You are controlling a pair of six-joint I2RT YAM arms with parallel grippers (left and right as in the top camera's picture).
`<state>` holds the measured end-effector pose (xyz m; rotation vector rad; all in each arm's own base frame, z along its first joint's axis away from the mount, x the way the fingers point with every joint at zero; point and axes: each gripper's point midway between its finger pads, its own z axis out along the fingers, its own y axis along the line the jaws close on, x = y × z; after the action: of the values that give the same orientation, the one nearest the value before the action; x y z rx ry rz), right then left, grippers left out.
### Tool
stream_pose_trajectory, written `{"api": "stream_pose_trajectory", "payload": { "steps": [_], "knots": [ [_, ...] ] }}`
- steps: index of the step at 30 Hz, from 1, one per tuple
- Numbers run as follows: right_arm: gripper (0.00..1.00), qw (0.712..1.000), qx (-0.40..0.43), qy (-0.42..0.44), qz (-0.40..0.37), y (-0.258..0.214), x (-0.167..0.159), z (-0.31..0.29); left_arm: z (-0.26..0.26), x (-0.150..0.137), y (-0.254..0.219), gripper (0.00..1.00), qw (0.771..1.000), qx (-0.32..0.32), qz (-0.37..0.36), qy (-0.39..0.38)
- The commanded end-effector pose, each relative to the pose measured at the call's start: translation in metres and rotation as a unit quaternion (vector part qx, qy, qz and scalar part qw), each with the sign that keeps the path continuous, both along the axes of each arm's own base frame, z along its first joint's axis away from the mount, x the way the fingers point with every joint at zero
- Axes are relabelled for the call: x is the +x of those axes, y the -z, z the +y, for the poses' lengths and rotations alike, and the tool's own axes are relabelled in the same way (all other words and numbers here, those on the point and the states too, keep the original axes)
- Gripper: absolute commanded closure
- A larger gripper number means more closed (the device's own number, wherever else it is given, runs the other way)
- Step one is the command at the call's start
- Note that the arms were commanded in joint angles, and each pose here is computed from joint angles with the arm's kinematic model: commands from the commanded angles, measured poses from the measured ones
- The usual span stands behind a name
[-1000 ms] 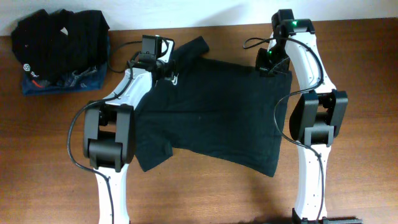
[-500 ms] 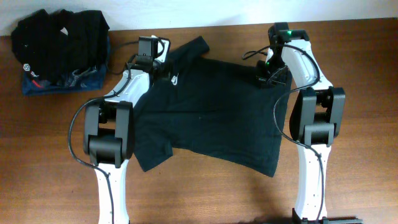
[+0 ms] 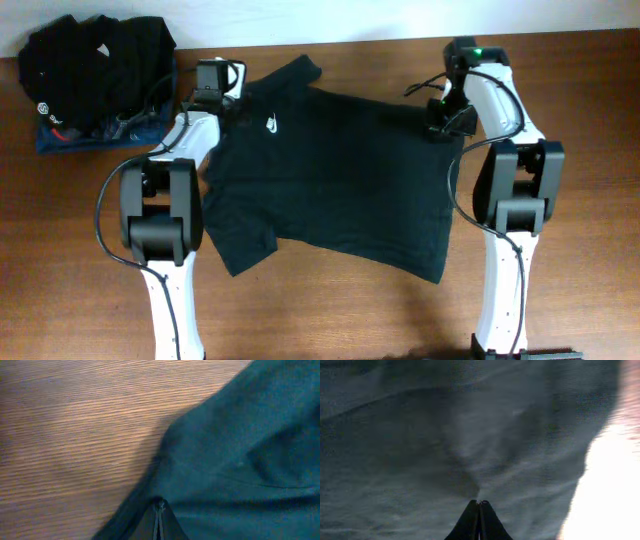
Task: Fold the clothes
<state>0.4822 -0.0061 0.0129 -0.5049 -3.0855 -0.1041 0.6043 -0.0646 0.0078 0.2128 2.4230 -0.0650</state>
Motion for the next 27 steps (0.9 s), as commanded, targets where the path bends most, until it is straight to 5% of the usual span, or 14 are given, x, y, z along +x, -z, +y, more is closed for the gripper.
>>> {"api": "stream_pose_trajectory", "payload": {
  "steps": [1,8,9,11,12,20,23,27],
  "knots": [
    [0.95,1.000,-0.011,0.013,-0.004,-0.007,-0.001,-0.016,0.029,-0.003,0.025,0.90,0.999,0.025,0.023,-0.024],
    [0.95,0.999,-0.042,0.016,-0.013,-0.007,0.003,-0.029,0.037,0.000,0.023,0.80,0.999,0.043,0.014,-0.025],
    [0.95,0.999,-0.043,0.016,-0.015,-0.007,0.004,-0.029,0.037,0.000,0.023,0.50,0.999,0.044,0.014,-0.026],
    [0.96,0.999,-0.041,0.016,-0.022,-0.007,0.007,-0.029,0.037,0.001,0.019,0.05,0.999,0.044,0.011,-0.026],
    [0.96,0.999,-0.041,0.016,-0.025,-0.008,0.009,-0.029,0.037,0.001,0.016,0.01,0.999,0.044,0.009,-0.026],
    [0.88,0.994,-0.046,0.023,-0.098,-0.102,0.026,-0.034,0.037,-0.005,-0.129,0.01,0.997,0.038,-0.058,-0.029],
    [0.86,0.993,-0.045,0.022,-0.105,-0.152,0.007,-0.031,0.034,-0.041,-0.188,0.01,0.998,0.038,-0.054,-0.024],
    [0.96,0.992,0.016,-0.028,-0.120,-0.194,-0.015,0.003,0.014,-0.111,-0.228,0.03,0.999,0.040,0.001,0.004]
  ]
}}
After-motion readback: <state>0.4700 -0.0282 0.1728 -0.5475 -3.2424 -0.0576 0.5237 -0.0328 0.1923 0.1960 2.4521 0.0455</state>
